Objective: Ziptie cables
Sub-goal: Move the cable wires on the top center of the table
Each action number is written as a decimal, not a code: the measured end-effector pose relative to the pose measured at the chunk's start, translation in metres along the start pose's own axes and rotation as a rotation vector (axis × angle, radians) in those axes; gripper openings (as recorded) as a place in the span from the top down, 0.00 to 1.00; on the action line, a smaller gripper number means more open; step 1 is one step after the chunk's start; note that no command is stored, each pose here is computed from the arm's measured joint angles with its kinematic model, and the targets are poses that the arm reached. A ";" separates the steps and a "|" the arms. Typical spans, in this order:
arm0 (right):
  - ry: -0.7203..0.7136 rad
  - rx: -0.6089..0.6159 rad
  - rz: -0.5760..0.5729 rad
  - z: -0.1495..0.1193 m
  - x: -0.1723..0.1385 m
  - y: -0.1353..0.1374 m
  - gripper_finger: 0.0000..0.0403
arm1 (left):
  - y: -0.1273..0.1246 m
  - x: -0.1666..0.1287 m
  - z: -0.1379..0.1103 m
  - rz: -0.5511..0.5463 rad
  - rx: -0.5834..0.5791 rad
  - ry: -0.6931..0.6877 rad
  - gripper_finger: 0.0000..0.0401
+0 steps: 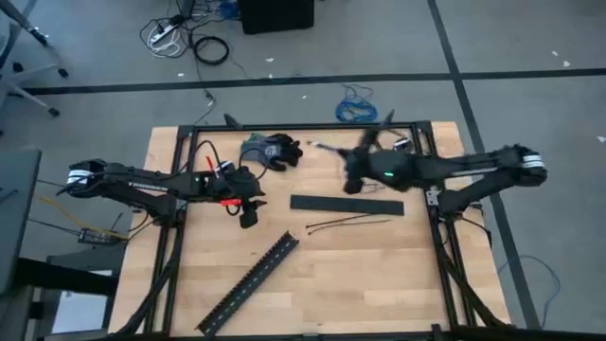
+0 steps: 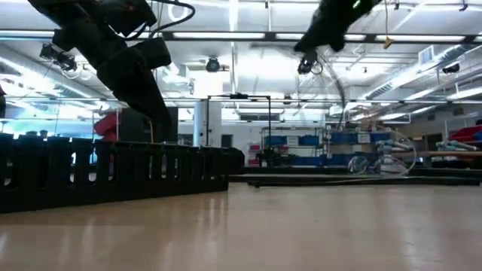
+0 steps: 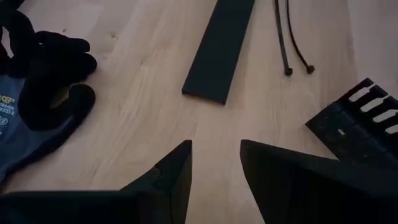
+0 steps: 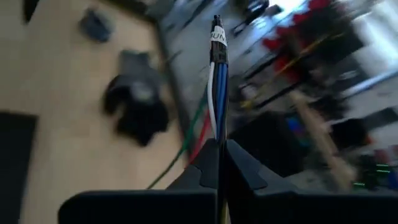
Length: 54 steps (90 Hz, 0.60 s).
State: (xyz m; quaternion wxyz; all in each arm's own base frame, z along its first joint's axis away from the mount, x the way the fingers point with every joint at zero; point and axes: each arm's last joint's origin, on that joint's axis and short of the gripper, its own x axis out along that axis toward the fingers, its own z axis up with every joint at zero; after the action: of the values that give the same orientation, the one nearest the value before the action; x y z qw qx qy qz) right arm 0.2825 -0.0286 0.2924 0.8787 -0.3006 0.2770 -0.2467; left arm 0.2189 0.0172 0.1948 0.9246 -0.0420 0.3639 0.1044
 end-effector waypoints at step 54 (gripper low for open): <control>-0.131 0.088 0.426 -0.010 0.158 0.096 0.97 | 0.000 0.000 -0.002 -0.005 0.004 0.017 0.67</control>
State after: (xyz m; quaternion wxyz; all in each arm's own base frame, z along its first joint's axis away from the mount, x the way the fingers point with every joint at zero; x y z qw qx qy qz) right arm 0.4162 -0.0606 0.1680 0.9393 -0.2122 0.2656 -0.0472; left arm 0.2178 0.0169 0.1936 0.9218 -0.0419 0.3720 0.1010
